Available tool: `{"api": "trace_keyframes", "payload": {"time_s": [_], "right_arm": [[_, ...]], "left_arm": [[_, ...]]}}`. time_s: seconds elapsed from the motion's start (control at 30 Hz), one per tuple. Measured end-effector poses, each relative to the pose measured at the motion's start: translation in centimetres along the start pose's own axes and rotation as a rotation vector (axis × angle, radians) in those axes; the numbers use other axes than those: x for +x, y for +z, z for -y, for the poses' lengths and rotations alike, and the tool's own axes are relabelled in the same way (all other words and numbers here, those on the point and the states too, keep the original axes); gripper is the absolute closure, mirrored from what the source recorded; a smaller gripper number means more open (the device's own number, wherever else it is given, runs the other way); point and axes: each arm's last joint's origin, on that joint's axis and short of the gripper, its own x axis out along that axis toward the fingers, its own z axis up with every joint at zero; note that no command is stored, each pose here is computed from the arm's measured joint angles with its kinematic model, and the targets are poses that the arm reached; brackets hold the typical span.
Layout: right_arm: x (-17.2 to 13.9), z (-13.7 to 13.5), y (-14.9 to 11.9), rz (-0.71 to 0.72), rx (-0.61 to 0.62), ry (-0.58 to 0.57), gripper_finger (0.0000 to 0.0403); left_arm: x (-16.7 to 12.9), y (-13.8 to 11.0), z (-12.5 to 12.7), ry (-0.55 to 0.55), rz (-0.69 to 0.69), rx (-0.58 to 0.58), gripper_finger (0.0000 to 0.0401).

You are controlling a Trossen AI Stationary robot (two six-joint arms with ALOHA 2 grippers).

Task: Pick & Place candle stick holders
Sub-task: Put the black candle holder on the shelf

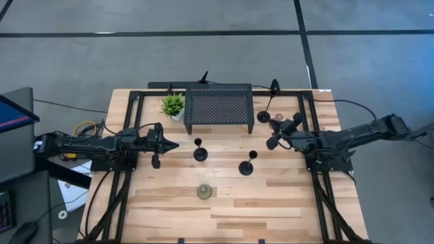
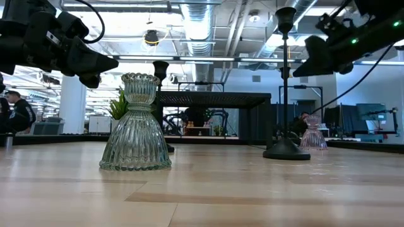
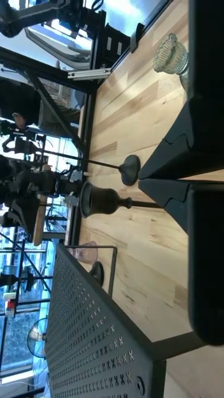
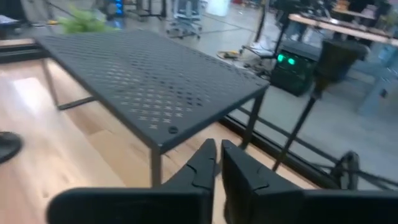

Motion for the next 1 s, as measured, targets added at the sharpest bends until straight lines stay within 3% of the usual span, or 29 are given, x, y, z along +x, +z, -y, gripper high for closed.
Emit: {"api": "trace_keyframes", "payload": {"time_s": [0.47, 0.6, 0.87, 1.0], "right_arm": [[3.9, 1.5, -1.2, -0.075, 0.23, -0.232, 0.0162], [5.2, 1.6, -1.2, -0.079, 0.258, -0.22, 0.0144], [7.8, 2.6, -1.6, -0.06, 0.264, -0.327, 0.0143], [8.7, 2.9, -1.7, -0.056, 0.297, -0.305, 0.0143]], "left_arm": [[0.0, 0.0, 0.0, 0.0, 0.0, 0.0, 0.0394], [0.0, 0.0, 0.0, 0.0, 0.0, 0.0, 0.0394], [0.0, 0.0, 0.0, 0.0, 0.0, 0.0, 0.0394], [0.0, 0.0, 0.0, 0.0, 0.0, 0.002, 0.0394]]}}
